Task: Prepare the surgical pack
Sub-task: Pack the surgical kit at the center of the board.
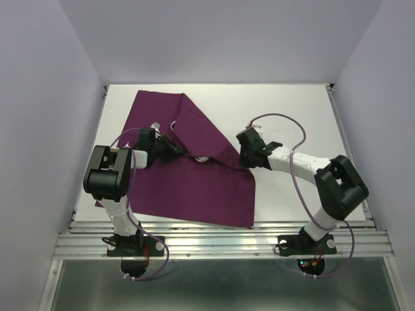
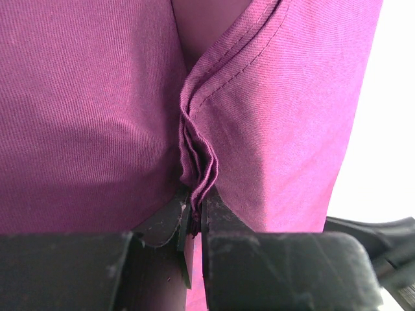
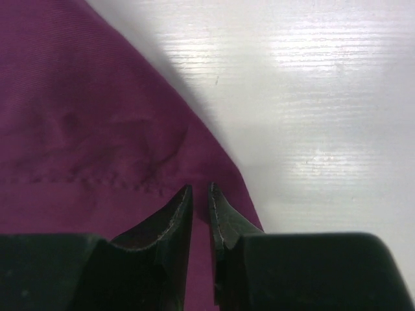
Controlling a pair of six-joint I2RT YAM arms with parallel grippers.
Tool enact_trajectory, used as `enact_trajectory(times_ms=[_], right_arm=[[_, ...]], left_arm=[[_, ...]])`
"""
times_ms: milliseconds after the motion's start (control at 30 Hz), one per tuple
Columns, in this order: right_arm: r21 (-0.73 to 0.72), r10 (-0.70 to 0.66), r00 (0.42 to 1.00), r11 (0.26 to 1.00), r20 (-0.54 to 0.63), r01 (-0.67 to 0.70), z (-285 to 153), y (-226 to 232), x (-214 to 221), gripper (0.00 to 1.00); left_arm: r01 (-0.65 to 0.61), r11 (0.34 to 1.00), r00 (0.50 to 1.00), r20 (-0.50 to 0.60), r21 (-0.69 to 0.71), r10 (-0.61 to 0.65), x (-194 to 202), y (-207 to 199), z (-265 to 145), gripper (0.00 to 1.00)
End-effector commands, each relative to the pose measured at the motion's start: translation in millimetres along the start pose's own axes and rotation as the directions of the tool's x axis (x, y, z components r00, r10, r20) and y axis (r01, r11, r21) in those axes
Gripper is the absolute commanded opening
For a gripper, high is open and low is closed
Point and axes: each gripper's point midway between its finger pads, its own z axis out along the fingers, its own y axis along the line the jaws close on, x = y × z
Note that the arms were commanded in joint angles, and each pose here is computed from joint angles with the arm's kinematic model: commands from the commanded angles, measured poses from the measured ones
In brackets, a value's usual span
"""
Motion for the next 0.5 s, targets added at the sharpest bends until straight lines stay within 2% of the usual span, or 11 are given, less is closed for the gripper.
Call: enact_trajectory(times_ms=[0,133,267,367,467], right_arm=[[-0.064,-0.008,0.996,0.998,0.094,0.015,-39,19,-26,0.21],[-0.066,-0.007,0.999,0.998,0.040,0.010,-30,16,-2,0.19],[-0.010,-0.005,1.000,1.000,-0.025,0.005,-2,0,30,0.18],[0.035,-0.013,1.000,0.999,-0.027,0.013,7,-7,34,0.16],[0.009,-0.010,1.000,1.000,-0.008,0.010,-4,-2,25,0.16]], left_arm=[[-0.003,0.997,1.000,-0.027,-0.078,0.000,8,21,1,0.00],[-0.004,0.997,1.000,-0.028,-0.072,0.002,8,19,1,0.00],[-0.002,0.997,1.000,-0.025,-0.073,0.000,7,18,0,0.00],[-0.002,0.997,1.000,-0.026,-0.071,0.000,7,18,1,0.00],[-0.003,0.998,1.000,-0.029,-0.069,0.001,8,18,1,0.00]])
